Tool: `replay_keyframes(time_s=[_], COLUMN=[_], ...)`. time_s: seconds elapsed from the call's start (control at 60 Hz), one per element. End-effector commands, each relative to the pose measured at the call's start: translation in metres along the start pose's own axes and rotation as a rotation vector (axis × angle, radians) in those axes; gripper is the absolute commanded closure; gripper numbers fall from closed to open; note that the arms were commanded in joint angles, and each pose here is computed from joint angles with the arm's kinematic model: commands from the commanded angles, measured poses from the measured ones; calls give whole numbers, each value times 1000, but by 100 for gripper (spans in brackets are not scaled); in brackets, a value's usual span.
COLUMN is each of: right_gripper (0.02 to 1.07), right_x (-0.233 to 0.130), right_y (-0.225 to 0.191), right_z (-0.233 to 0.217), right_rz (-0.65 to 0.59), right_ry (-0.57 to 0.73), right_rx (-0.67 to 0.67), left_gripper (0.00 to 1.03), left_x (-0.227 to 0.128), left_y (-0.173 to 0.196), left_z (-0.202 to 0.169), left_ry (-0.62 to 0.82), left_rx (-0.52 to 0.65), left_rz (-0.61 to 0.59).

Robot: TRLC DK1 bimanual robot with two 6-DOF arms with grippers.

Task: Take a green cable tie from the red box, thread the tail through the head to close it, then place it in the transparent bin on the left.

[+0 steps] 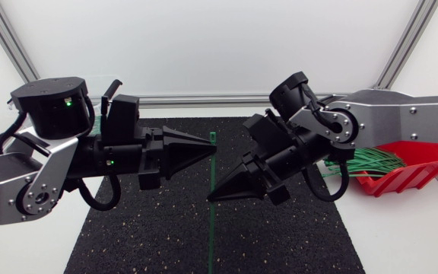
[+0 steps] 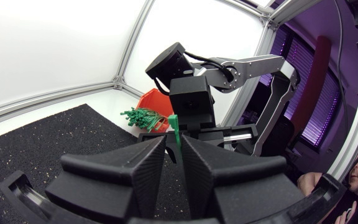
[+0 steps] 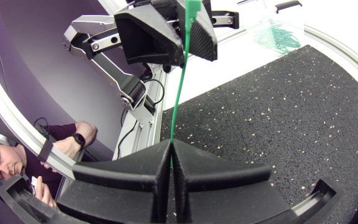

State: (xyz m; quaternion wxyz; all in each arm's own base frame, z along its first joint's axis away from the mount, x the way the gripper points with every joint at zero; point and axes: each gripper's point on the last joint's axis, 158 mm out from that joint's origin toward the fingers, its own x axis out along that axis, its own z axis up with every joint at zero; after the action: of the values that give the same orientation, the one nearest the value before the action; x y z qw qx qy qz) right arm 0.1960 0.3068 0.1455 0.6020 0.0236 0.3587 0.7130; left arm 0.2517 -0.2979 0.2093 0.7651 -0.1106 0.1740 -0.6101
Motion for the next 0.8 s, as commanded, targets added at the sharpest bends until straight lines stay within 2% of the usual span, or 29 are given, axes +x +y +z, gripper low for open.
replay_keyframes(time_s=[0.0,0.067,0.2,0.25,0.567,0.683,0.717,0.783], right_gripper=[101,101,101,101,101,100,93,69], right_x=[2,1,1,2,4,4,4,0], right_y=[0,0,-1,0,-1,-6,-7,-10], right_z=[-1,0,0,-1,-3,-6,-7,-7], right_rz=[7,6,3,3,-13,-40,-51,-89], right_ry=[6,5,6,8,21,34,36,46], right_rx=[-3,-5,-5,-7,-17,-22,-26,-41], left_gripper=[86,92,93,99,99,99,99,99], left_x=[2,2,1,2,3,2,2,-2], left_y=[0,0,0,0,-1,2,5,11], left_z=[9,9,9,9,7,13,15,21], left_ry=[-18,-18,-19,-18,-10,2,6,12], left_rx=[14,11,11,8,-11,-57,-68,-89], left_rz=[-6,-6,-3,-3,-1,10,17,32])
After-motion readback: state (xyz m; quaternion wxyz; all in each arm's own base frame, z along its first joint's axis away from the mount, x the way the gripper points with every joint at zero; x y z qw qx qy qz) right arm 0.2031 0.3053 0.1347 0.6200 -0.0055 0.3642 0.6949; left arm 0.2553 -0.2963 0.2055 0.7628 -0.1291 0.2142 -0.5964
